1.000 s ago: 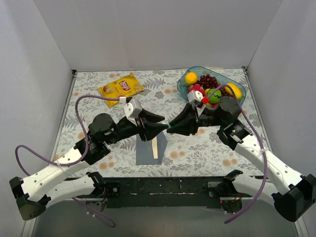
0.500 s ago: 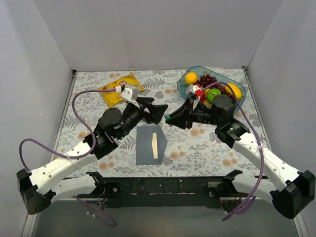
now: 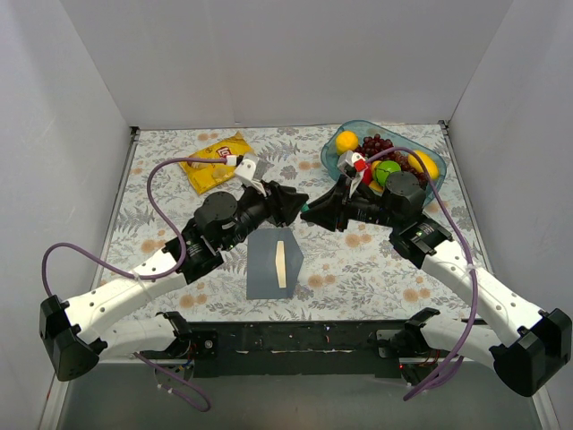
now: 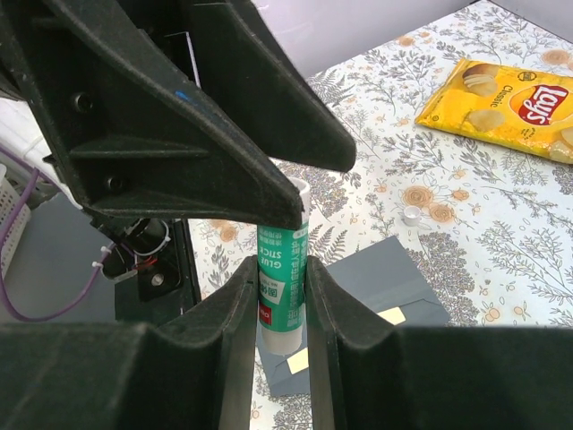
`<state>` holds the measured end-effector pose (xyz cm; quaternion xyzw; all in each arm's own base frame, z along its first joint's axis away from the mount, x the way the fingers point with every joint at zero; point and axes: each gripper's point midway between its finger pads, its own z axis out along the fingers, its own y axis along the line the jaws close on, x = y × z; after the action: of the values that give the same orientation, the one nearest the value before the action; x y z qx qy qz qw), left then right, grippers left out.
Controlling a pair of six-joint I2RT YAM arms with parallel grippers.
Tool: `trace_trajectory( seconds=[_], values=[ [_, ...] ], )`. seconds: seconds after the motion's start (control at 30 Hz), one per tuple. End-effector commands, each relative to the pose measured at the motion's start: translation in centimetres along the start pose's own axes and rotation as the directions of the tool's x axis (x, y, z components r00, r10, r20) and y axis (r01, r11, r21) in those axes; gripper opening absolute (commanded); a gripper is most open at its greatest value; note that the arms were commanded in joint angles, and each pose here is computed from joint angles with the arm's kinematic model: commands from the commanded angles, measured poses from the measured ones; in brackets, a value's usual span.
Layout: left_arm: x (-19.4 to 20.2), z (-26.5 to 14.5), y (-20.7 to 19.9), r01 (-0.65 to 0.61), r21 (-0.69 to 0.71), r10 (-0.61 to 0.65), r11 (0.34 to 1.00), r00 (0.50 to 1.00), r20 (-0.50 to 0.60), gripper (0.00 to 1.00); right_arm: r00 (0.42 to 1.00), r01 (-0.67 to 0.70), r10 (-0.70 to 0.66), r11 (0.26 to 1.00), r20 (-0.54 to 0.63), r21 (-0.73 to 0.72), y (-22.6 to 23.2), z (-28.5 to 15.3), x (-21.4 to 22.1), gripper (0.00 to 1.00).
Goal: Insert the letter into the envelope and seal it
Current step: Unscrew the solid glue.
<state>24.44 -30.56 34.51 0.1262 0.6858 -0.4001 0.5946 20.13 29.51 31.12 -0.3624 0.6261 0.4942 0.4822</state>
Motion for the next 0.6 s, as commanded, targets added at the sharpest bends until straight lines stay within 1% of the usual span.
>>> trace_trajectory(
  seconds=[0.0, 0.03, 0.2, 0.33, 0.5, 0.57],
  values=[
    [-1.6, -0.4, -1.4, 0.015, 0.061, -0.017, 0.998, 0.999, 0.035, 0.37, 0.998, 0.03, -0.031, 1.0, 0.056, 0.008, 0.3, 0.0, -2.4, 0.01],
    [-1.7, -0.4, -1.7, 0.018, 0.073, -0.021, 0.997, 0.999, 0.035, 0.34, 0.998, 0.032, -0.033, 0.999, 0.06, 0.012, 0.2, -0.1, -2.5, 0.01],
    [-1.0, -0.4, -2.5, 0.065, 0.123, -0.067, 0.99, 0.998, 0.019, 0.33, 0.997, 0.032, -0.034, 0.999, 0.068, 0.03, 0.0, -0.2, -2.6, 0.01],
    [-0.6, -0.4, -2.6, 0.08, 0.128, -0.082, 0.989, 0.997, 0.01, 0.32, 0.997, 0.033, -0.035, 0.999, 0.073, 0.034, 0.0, -0.2, -2.6, 0.01],
    [-0.5, -0.4, -2.6, 0.081, 0.131, -0.083, 0.988, 0.997, 0.008, 0.32, 0.996, 0.033, -0.036, 0.999, 0.08, 0.035, 0.0, -0.3, -2.8, 0.01],
    [-0.3, -0.3, -2.5, 0.08, 0.126, -0.081, 0.989, 0.997, 0.003, 0.34, 0.996, 0.033, -0.036, 0.999, 0.08, 0.037, 0.0, -0.3, -2.8, 0.01]
  ],
)
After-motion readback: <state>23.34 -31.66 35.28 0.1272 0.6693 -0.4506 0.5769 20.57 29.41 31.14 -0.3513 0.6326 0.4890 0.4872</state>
